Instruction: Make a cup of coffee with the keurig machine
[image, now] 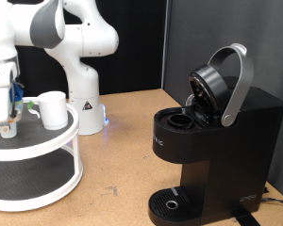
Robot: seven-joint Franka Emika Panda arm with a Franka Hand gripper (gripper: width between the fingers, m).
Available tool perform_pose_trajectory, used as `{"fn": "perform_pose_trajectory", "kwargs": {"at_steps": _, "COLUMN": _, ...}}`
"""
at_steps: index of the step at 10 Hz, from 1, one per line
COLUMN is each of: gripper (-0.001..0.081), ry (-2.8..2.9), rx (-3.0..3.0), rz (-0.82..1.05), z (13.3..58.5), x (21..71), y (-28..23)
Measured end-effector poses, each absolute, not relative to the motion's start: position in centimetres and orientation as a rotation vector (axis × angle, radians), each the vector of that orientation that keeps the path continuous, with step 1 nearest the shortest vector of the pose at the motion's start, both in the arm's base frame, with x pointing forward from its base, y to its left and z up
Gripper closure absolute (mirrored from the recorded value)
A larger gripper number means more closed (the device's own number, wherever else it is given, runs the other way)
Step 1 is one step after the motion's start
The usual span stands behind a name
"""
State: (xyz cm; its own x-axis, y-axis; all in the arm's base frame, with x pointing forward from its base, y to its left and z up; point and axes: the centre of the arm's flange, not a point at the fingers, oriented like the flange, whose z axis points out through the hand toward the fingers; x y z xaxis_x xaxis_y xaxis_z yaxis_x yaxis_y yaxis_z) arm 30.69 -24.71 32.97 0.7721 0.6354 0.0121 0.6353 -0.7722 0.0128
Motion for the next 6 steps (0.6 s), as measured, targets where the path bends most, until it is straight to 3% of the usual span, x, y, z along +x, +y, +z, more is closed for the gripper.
{"fn": "perform_pose_trajectory", "kwargs": {"at_steps": 6, "gripper": 0.0006, "ry": 1.078, "rx": 2.970, "rz": 0.056, "z": 32.33, "x": 30.29, "y": -25.22}}
